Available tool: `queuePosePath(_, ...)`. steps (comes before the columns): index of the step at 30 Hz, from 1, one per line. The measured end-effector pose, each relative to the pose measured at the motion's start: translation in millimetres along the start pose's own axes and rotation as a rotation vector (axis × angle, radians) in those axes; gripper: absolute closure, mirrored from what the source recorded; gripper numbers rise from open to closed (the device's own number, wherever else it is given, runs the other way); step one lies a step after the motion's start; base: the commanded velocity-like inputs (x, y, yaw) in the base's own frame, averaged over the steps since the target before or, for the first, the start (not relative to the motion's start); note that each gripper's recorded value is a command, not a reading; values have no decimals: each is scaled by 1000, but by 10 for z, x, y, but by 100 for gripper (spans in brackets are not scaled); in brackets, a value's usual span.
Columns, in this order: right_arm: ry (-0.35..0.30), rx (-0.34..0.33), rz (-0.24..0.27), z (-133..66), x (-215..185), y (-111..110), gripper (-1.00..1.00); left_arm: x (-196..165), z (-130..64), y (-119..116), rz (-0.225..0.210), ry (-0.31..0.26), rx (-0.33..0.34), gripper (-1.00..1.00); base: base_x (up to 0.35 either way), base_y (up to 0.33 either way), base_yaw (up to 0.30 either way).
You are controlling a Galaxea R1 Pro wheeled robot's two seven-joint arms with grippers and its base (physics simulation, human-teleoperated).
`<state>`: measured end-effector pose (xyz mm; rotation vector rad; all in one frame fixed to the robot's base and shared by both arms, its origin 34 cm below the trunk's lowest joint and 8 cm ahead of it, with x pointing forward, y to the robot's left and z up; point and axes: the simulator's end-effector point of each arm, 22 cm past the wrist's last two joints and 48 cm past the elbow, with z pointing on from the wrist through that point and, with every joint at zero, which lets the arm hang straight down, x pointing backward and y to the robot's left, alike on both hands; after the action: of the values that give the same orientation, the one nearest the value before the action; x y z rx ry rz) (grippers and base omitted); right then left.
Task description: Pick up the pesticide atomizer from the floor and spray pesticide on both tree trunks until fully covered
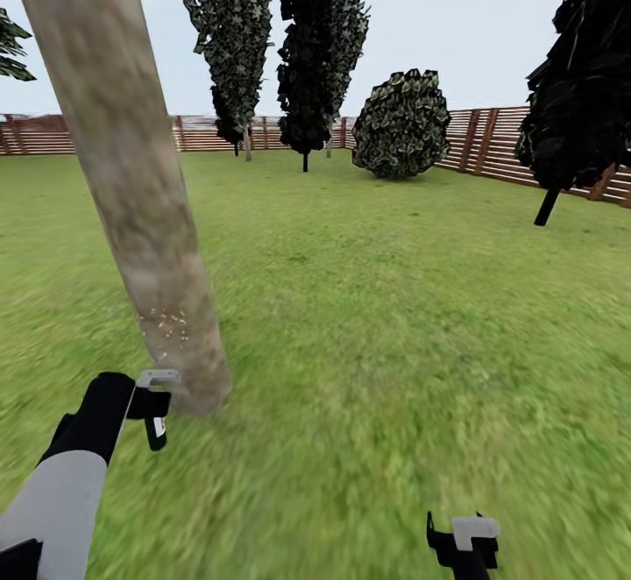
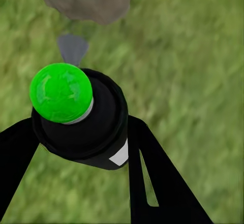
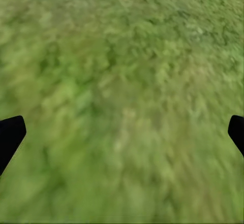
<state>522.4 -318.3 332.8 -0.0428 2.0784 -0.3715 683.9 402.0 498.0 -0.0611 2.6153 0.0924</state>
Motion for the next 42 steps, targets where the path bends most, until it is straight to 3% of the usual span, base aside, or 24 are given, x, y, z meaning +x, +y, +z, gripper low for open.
queuePosePath(6,0,0,1,1,-2,1,-100,441,194,47,-32,88,11,100,320,0,0)
queuePosePath(10,1,-1,1,2,2,2,-100,528,268,162,-30,65,-27,100,85,0,12)
queuePosePath(14,1,-2,0,2,3,6,-100,663,321,91,-33,78,-19,100,5,0,230)
queuePosePath(16,1,-2,0,2,3,6,-100,748,345,94,-53,88,-10,100,1,0,273)
queuePosePath(18,1,-2,0,2,3,6,-100,852,362,194,-116,94,-4,100,0,0,277)
queuePosePath(20,1,-2,0,2,2,6,-100,846,358,205,-128,90,-3,100,0,0,203)
queuePosePath(22,1,-2,0,1,3,5,-100,863,375,128,-124,95,7,100,71,-46,34)
queuePosePath(24,0,-1,0,1,2,5,-100,1108,457,71,-122,130,21,100,196,-132,8)
queuePosePath(26,0,-1,0,0,0,4,-100,1128,520,59,-98,88,16,100,230,-155,2)
queuePosePath(28,0,-1,0,0,0,4,-100,1122,547,191,-80,58,-48,100,242,-163,0)
queuePosePath(35,0,0,1,2,-1,0,-100,1120,567,150,-83,49,-61,100,195,-200,27)
queuePosePath(42,0,-2,0,2,1,6,-100,1126,576,91,-82,52,-54,100,37,-272,262)
